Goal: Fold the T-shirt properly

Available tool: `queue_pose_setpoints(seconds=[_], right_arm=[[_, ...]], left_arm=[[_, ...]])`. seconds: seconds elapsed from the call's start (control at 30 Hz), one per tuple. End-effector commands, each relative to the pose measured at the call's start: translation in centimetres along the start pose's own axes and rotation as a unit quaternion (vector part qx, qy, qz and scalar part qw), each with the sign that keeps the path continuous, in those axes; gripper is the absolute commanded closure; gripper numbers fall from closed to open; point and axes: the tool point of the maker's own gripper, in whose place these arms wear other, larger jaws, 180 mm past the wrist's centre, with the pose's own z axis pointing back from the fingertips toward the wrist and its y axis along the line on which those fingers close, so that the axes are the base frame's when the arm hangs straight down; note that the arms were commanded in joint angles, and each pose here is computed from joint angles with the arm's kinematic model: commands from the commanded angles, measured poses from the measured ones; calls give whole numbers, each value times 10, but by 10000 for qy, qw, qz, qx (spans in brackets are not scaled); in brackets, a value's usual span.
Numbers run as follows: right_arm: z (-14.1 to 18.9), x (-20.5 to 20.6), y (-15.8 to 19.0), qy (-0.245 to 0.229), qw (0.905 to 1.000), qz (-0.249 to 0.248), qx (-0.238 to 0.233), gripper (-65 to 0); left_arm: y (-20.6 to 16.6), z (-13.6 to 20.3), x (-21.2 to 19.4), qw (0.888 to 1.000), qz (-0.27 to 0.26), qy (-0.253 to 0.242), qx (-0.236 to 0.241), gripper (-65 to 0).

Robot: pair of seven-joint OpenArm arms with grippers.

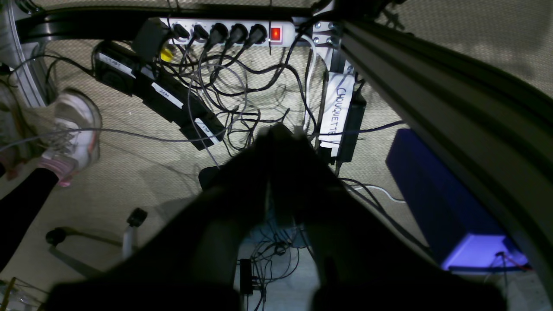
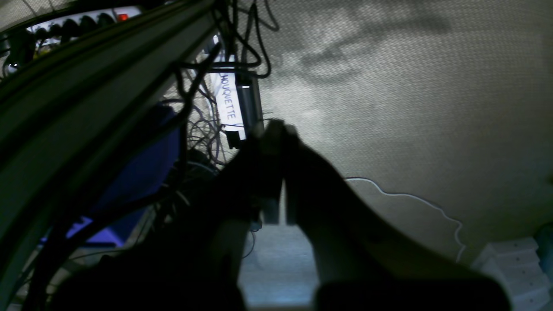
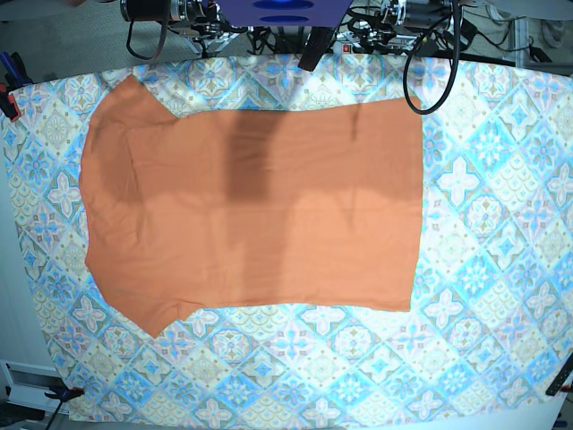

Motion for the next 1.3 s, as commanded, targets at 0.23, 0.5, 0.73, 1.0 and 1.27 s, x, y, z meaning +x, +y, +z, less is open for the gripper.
queue_pose_setpoints(seconds=[0.23, 0.5, 0.73, 1.0, 1.27], right_arm=[[0, 0, 1, -20, 10000, -16, 0, -1], [0, -2, 1, 18, 10000, -16, -1, 0], [0, -3, -9, 28, 10000, -22, -71, -2], [2, -26, -28, 180, 9996, -41, -225, 0], [10, -72, -57, 222, 9968, -571, -506, 0]], left_arm=[[-1, 0, 3, 10000, -36, -34, 0, 0], [-2, 0, 3, 10000, -36, -34, -7, 0], [-2, 0, 3, 10000, -43, -34, -8, 0], [14, 1, -14, 9999, -71, 88, 107, 0], [45, 7, -59, 9986, -103, 403, 330, 0]])
